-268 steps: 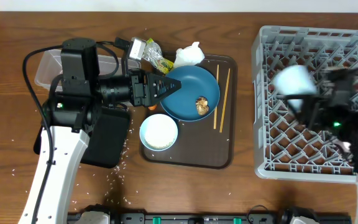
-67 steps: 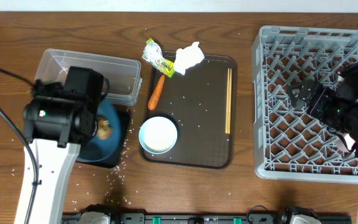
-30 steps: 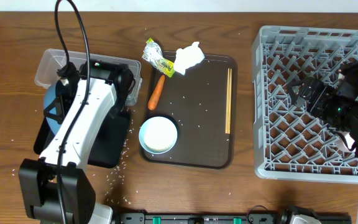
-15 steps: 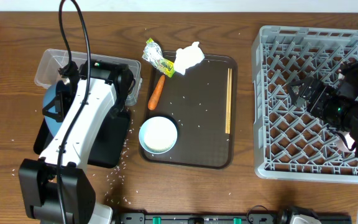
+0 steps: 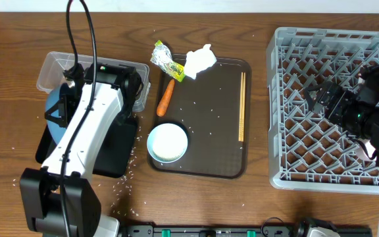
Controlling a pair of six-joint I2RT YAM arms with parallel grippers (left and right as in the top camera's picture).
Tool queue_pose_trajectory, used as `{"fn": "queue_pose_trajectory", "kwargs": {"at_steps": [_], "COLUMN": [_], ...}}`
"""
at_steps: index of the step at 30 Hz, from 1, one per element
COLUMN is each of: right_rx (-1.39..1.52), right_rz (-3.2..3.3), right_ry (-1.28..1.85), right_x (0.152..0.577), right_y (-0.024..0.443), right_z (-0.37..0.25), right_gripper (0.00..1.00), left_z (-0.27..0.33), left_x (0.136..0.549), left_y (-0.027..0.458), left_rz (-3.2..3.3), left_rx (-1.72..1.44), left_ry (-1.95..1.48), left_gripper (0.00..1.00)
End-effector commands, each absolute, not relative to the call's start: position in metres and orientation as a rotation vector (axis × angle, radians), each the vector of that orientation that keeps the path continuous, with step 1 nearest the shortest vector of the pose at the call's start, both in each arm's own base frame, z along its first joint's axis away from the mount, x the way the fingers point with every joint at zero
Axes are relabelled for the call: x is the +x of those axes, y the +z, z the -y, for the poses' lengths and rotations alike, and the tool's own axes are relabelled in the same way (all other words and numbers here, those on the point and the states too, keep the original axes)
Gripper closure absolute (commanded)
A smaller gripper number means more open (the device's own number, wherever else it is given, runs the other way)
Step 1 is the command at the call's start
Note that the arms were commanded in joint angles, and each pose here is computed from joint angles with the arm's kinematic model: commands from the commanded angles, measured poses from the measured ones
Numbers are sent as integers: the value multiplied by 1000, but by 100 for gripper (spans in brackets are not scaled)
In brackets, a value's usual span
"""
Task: Sort waste into correct bins and load items into the dishwasher rack
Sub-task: 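Tip the teal plate over the black tray to dump the food scrap, then bring the teal plate over and grasp it with the right gripper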
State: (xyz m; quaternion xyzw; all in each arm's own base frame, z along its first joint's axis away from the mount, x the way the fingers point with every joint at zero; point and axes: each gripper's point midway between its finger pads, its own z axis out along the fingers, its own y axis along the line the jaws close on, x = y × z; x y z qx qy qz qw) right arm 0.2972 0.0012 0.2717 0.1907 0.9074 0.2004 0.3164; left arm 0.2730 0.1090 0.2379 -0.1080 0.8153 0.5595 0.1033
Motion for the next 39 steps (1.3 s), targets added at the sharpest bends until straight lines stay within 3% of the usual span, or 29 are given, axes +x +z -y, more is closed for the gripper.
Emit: {"fn": "queue_pose_trajectory", "kwargs": {"at_steps": [1,15,20,24,29,35,39], "right_rx": [504,458,249,141,-103,-412,-410], "right_rz": [-2395,-2395,-2349,-2285,-2220,-2151,-2193], "right_ry": [557,557,710,862,1052,1133,958], "right_x": [296,297,299,299,288,270,279], "right_y": [272,273,288,305,324,337,324], "right_z": [-7,-8,-34,-56,-104,-166,-174], "right_gripper": [1,1,2,6,12,13,16], "left_z": [-112,-94,-55,12,112,162,182], "left_x": [274,279,287,303,318,319,317], "left_y": [247,249,269,272,288,295,303], "left_rz": [-2388,-2450,-2525,-2590,-2558,-2499,-2453], "left_rx": [-298,-288,-315,-290,-3,158,218], "left_ry": [1665,1511,1113,501,-156,-277,-322], "left_gripper": [94,94,94,94,94,94,94]}}
